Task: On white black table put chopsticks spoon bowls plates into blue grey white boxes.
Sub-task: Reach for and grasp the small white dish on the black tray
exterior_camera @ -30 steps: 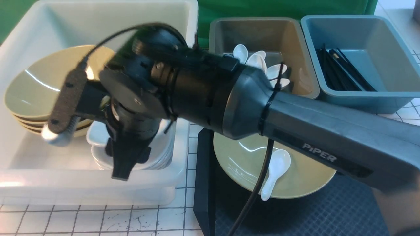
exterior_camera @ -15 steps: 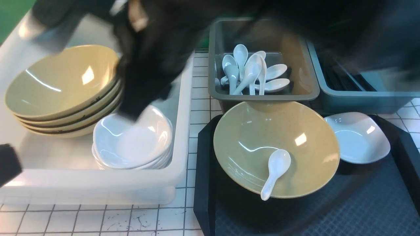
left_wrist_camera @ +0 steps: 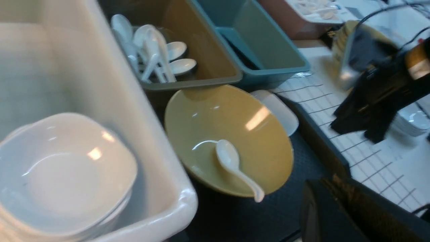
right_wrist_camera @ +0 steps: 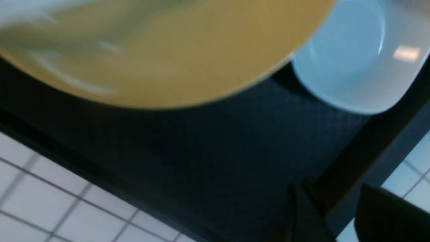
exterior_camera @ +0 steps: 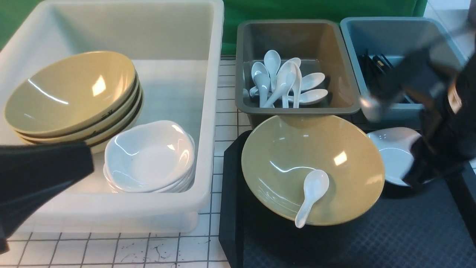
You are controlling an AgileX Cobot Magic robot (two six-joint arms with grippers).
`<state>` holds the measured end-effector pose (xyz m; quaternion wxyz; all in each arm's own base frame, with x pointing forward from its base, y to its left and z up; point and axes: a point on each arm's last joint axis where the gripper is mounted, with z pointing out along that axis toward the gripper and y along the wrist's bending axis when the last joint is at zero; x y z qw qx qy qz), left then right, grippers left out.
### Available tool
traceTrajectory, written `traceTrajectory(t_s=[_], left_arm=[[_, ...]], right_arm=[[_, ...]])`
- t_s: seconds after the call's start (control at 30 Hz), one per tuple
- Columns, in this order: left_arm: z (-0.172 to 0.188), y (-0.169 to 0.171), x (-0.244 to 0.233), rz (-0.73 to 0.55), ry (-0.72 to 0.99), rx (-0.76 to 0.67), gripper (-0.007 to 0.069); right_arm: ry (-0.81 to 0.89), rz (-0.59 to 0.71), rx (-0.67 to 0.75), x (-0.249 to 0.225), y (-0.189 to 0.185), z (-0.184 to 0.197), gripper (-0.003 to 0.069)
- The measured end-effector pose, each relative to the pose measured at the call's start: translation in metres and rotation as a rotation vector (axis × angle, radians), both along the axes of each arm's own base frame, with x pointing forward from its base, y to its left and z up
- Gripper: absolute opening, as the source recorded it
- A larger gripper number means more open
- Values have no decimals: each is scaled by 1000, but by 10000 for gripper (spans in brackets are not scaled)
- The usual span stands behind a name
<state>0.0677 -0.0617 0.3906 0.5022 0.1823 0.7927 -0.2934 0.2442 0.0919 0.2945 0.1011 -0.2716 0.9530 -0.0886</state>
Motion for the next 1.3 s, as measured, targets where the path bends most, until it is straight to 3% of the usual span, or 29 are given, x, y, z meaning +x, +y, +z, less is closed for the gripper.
traceTrajectory(t_s=[0.2, 0.33, 0.9, 1.13, 1.3], left_arm=[[5, -13, 9, -83, -54, -36, 0], [5, -19, 14, -116, -58, -38, 0], [6, -20, 15, -122, -82, -34, 0], [6, -20, 15, -126, -75, -48, 0], [6, -20, 15, -126, -75, -48, 0]], right_arm=[[-33, -2, 59, 23, -31, -48, 430], [-37, 61, 74, 41, -38, -71, 498], [-70, 218, 66, 78, -30, -129, 519], [-107, 294, 50, 84, -29, -131, 440], [-76, 335, 41, 84, -27, -134, 227]])
